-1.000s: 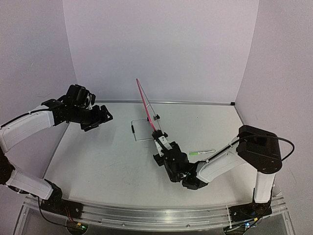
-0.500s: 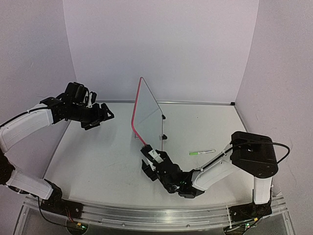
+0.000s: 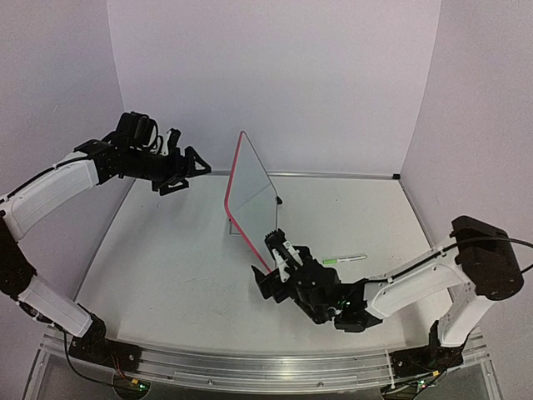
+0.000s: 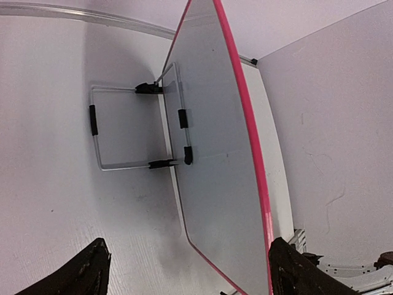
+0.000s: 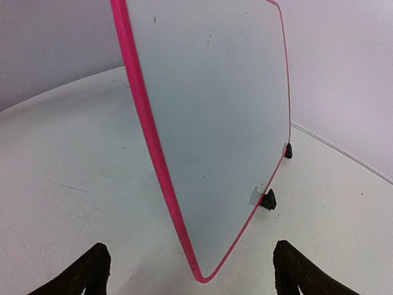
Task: Write a sentence on the whiteboard
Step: Move the whiteboard to the center of the board, then adjust the whiteboard at the center of the board.
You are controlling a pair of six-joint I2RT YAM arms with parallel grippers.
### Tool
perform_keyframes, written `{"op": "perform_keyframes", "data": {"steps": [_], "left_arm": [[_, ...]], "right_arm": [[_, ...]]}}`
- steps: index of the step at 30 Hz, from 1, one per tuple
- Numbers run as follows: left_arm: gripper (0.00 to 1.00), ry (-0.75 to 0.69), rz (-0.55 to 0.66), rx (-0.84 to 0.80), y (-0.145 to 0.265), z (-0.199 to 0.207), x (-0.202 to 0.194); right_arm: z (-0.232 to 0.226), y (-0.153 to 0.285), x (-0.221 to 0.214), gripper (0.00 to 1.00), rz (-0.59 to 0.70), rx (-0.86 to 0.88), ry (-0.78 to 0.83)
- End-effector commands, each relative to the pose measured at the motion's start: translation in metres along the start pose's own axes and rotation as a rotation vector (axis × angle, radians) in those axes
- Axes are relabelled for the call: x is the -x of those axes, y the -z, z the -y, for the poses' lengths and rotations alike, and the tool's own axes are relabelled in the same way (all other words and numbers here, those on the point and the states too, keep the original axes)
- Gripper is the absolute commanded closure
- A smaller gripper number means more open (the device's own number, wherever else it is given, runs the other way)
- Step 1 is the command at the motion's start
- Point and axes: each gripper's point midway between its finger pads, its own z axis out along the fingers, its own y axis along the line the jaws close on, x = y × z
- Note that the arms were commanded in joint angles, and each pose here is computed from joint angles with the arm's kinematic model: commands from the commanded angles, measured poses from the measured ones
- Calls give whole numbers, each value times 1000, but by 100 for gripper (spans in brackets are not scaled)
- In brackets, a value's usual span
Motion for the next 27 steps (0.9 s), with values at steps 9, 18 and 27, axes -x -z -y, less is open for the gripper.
{"op": "perform_keyframes", "data": {"steps": [9, 18, 27], "left_arm": [[6, -103, -88, -136, -21, 60, 11], [5, -116, -30, -57, -11, 51, 18], [6, -95, -36, -49, 1, 46, 10]], "right_arm": [[47, 12, -10, 12, -161, 202, -117], [78, -48, -41, 18, -266, 456, -198], [108, -109, -75, 29, -279, 553, -116]]}}
